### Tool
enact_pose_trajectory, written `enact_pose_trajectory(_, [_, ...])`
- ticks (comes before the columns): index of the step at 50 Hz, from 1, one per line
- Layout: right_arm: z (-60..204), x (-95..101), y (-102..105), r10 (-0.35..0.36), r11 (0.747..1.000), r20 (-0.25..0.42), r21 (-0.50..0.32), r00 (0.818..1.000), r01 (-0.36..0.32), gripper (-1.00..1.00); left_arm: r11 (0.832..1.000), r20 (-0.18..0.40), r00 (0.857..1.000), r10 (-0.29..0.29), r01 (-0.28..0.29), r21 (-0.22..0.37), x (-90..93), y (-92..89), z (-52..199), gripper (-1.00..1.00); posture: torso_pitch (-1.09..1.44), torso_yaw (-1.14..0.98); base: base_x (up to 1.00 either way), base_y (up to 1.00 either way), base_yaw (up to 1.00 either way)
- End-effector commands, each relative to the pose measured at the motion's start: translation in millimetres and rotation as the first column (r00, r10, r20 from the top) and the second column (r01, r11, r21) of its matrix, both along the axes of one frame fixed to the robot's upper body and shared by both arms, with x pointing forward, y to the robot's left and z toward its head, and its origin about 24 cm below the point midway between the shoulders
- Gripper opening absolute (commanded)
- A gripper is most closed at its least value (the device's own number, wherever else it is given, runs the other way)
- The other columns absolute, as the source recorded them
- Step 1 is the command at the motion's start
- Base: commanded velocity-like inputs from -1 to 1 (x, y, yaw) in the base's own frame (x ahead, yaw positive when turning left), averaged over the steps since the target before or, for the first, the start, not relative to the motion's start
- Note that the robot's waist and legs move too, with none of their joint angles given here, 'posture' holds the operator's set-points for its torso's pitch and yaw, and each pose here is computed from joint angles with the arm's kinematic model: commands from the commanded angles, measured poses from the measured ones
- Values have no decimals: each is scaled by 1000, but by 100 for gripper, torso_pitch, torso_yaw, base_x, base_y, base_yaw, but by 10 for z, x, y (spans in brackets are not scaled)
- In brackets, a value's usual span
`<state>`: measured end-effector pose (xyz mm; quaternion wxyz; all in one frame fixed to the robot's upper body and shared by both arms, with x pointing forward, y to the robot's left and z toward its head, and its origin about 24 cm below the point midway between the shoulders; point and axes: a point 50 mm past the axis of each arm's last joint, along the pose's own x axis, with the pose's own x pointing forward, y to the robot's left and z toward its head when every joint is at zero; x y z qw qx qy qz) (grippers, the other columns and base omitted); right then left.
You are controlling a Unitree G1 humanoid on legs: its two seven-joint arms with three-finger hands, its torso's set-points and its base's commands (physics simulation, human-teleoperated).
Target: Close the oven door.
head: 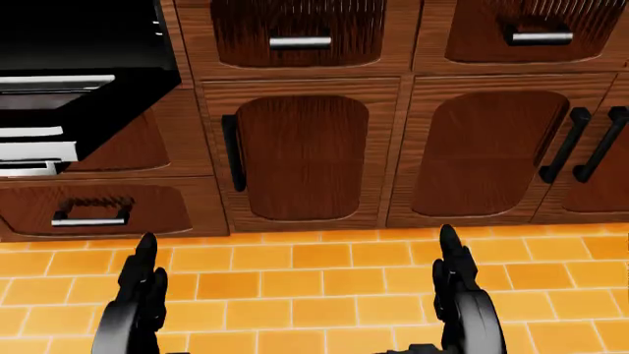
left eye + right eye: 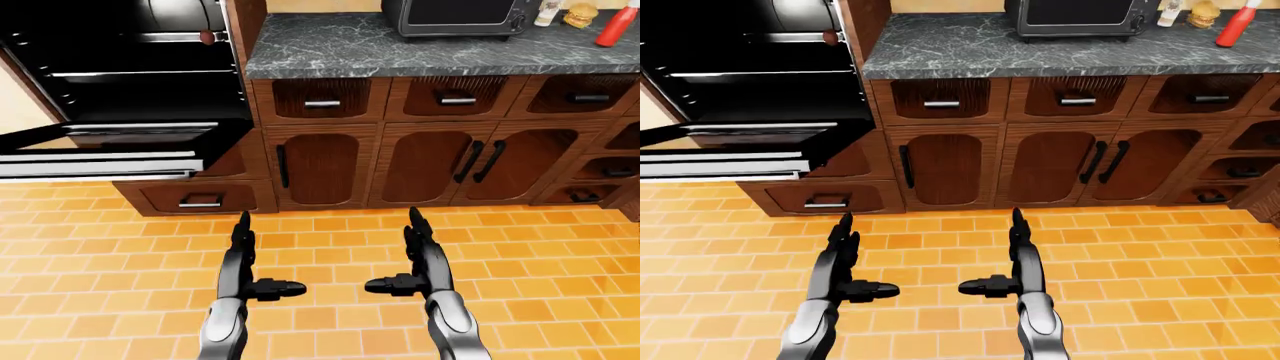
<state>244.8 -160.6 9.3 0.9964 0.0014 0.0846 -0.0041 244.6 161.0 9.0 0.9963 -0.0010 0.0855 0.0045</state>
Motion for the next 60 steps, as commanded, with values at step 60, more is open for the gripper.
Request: enact_pose_trajectory(60, [-972,113,-129,-165,935,-320,251,933,252,100,860,-336,895,294,-401,-315,-24,186,-1043,100,0,0,0,18,0])
